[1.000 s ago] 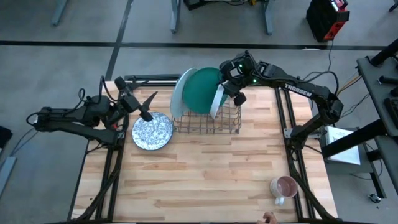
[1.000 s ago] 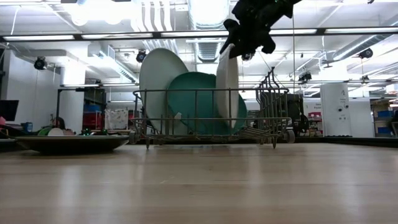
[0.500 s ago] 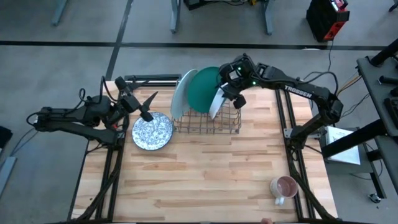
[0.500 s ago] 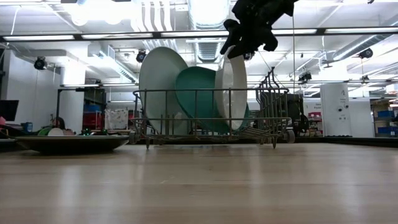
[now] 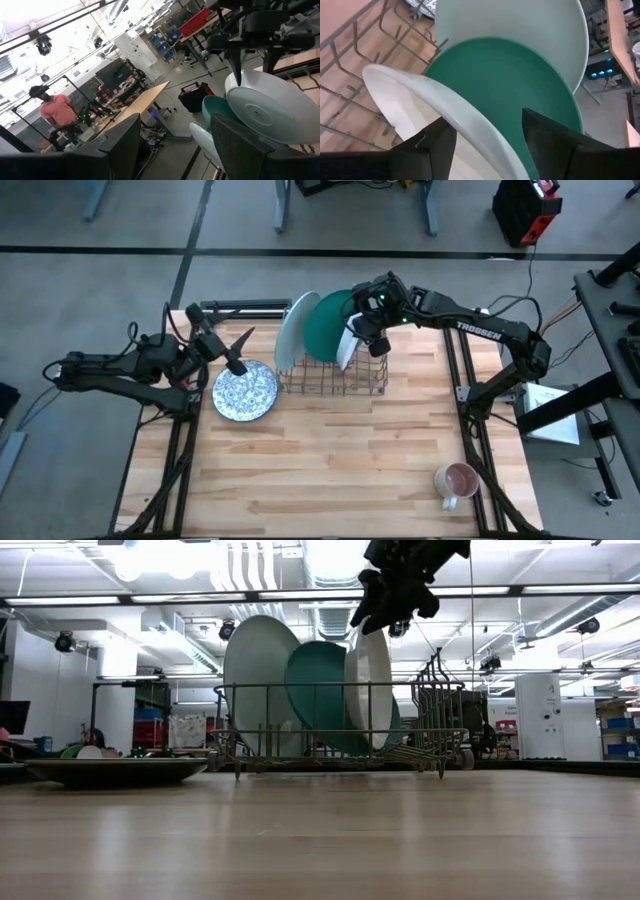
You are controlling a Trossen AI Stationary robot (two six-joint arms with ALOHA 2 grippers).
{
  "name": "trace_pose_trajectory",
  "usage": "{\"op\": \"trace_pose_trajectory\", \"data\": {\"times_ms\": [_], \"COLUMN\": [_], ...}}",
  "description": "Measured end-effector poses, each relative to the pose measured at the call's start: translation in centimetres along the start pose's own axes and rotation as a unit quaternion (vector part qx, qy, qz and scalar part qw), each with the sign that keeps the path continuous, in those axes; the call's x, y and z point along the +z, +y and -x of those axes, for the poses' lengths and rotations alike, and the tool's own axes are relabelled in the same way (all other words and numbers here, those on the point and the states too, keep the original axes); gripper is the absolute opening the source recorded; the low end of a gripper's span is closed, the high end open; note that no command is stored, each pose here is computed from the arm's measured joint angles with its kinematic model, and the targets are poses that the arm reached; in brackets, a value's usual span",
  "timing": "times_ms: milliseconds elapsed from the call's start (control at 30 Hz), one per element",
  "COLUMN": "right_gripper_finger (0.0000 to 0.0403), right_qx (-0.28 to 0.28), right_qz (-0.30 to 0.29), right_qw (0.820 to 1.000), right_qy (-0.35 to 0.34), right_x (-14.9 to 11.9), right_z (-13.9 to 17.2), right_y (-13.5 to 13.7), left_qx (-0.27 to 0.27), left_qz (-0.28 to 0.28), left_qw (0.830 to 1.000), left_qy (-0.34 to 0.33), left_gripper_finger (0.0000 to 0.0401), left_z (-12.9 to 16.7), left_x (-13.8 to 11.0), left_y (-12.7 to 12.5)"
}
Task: Sort dishes
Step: Put the white plate into the dish rack
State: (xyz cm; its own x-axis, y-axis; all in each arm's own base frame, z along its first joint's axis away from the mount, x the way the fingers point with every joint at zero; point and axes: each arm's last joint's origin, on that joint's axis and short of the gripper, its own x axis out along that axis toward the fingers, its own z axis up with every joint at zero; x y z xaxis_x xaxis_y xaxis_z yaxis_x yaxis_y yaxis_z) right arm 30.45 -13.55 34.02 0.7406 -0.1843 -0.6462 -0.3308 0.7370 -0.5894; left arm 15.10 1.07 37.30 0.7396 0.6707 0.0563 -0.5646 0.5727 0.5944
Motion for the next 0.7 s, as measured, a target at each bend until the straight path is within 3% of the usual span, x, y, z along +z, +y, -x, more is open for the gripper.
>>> {"op": "trace_pose_trajectory", "data": {"times_ms": [367, 700], "right_gripper_finger": [0.0253, 0.0258], "right_qx": [0.017, 0.051], "right_qz": [-0.019, 0.006], "right_qw": [1.0, 0.998], "right_qy": [-0.018, -0.045], "right_x": [0.4, 2.5], "right_z": [0.1, -0.4], "right_y": [0.3, 2.0], "left_qx": [-0.001, -0.002], "left_qz": [-0.001, -0.003], "left_qw": [1.0, 1.0], "left_qy": [0.002, 0.002], "left_gripper_finger": [0.0229, 0.0229], "left_z": [-0.1, -0.1], "left_x": [0.0, 0.0], "left_y": [-0.1, -0.2]}}
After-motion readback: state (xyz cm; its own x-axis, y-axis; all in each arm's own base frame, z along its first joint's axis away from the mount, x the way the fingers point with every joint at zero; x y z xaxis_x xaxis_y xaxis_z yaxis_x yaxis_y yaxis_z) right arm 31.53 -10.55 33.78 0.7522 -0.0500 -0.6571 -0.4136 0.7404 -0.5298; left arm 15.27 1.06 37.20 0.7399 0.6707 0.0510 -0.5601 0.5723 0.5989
